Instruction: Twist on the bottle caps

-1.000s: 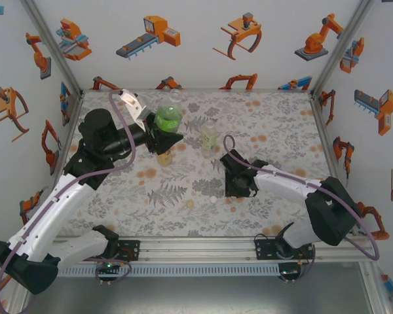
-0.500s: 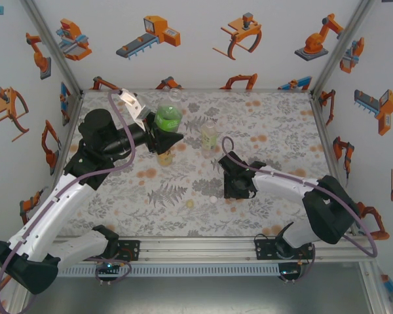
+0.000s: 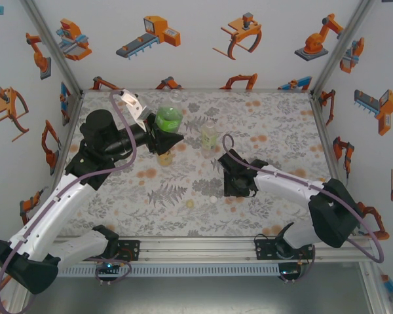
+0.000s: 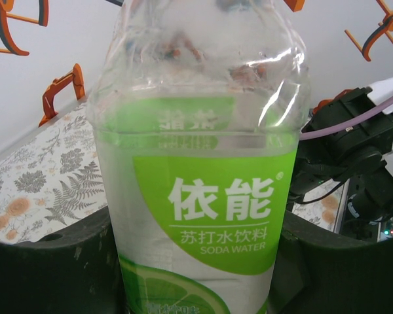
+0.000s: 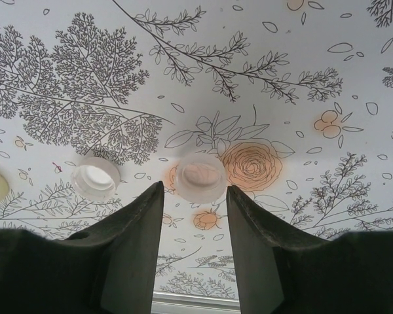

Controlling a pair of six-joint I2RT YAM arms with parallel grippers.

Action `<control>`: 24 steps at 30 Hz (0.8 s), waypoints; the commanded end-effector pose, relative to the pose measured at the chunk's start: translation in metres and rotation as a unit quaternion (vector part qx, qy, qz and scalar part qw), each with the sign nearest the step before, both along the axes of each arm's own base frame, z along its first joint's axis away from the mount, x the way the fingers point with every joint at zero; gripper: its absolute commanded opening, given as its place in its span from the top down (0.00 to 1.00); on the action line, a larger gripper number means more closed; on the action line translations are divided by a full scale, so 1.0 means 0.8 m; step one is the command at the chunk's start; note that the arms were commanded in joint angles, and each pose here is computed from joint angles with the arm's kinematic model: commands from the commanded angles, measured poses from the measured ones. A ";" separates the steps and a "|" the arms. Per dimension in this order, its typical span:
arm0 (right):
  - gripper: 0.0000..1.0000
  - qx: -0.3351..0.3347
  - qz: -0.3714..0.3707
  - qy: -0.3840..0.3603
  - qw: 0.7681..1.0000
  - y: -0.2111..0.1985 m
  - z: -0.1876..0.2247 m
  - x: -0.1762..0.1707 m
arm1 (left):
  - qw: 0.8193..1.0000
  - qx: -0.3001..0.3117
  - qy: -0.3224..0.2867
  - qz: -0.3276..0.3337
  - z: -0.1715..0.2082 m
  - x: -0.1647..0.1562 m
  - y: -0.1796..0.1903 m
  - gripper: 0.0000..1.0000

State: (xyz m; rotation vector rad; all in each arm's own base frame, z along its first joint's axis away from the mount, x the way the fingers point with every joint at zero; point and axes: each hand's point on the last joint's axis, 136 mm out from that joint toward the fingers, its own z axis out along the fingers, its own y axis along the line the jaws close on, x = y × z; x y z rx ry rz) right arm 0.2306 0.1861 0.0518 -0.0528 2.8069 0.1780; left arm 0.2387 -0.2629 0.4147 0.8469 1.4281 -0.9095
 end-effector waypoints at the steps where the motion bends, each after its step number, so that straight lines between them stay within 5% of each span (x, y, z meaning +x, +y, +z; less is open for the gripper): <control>1: 0.58 -0.001 -0.002 0.002 1.000 0.006 0.001 -0.001 | 1.000 -0.014 -0.010 -0.004 0.011 -0.002 -0.001 0.97; 24: 0.59 -0.014 -0.017 0.032 0.999 -0.001 -0.036 -0.014 | 1.000 -0.017 -0.007 -0.001 0.014 -0.002 0.000 0.95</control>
